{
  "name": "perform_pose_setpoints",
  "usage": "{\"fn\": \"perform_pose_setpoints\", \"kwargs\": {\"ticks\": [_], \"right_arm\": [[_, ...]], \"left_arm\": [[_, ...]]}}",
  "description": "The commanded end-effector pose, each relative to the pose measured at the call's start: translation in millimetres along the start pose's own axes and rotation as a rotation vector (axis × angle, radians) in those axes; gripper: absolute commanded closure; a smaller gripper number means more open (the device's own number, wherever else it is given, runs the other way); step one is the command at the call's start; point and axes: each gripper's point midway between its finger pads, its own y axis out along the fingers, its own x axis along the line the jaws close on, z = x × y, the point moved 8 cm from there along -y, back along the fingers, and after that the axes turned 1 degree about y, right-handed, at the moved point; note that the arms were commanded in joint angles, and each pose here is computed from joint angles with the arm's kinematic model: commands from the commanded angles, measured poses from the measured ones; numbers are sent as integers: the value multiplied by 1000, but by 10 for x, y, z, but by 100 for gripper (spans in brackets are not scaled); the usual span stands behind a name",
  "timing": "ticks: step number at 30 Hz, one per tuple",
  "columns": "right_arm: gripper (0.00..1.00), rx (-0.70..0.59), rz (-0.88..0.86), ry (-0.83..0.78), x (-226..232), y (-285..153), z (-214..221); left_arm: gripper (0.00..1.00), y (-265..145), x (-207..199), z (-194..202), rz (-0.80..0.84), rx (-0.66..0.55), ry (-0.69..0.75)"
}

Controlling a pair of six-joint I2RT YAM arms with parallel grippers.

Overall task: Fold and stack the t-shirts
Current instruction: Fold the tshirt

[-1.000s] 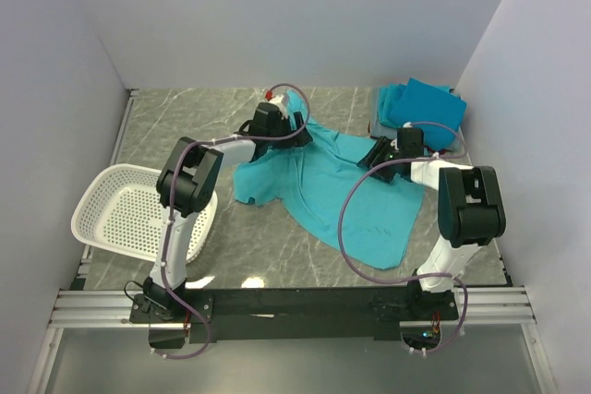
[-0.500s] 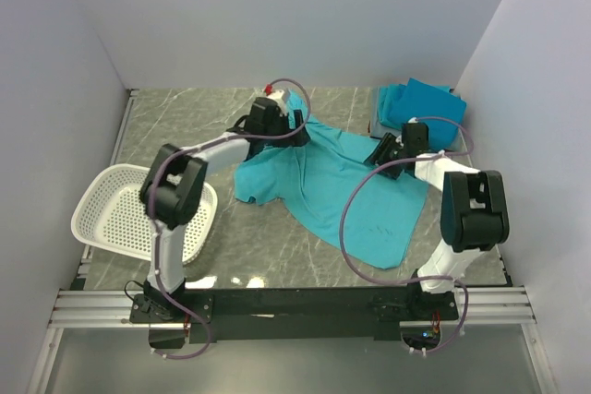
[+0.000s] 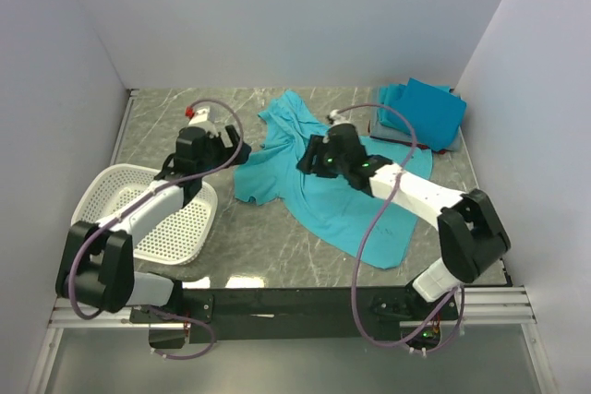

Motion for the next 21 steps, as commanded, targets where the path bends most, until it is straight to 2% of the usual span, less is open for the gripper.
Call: {"fn": "perform_pose_setpoints", "kwargs": {"ticks": [1, 8, 12, 21], "right_arm": [[41, -17, -50, -49, 406, 135, 64], [48, 103, -60, -122, 779, 477, 479], [51, 113, -9, -153, 864, 631, 580], [53, 128, 177, -213, 786, 866, 710]], "left_arm": [[5, -181, 70, -73, -5, -77, -34], [6, -318, 196, -19, -23, -88, -63], [6, -343, 232, -16, -25, -96, -70], [6, -306, 279, 7, -19, -91, -78]]}}
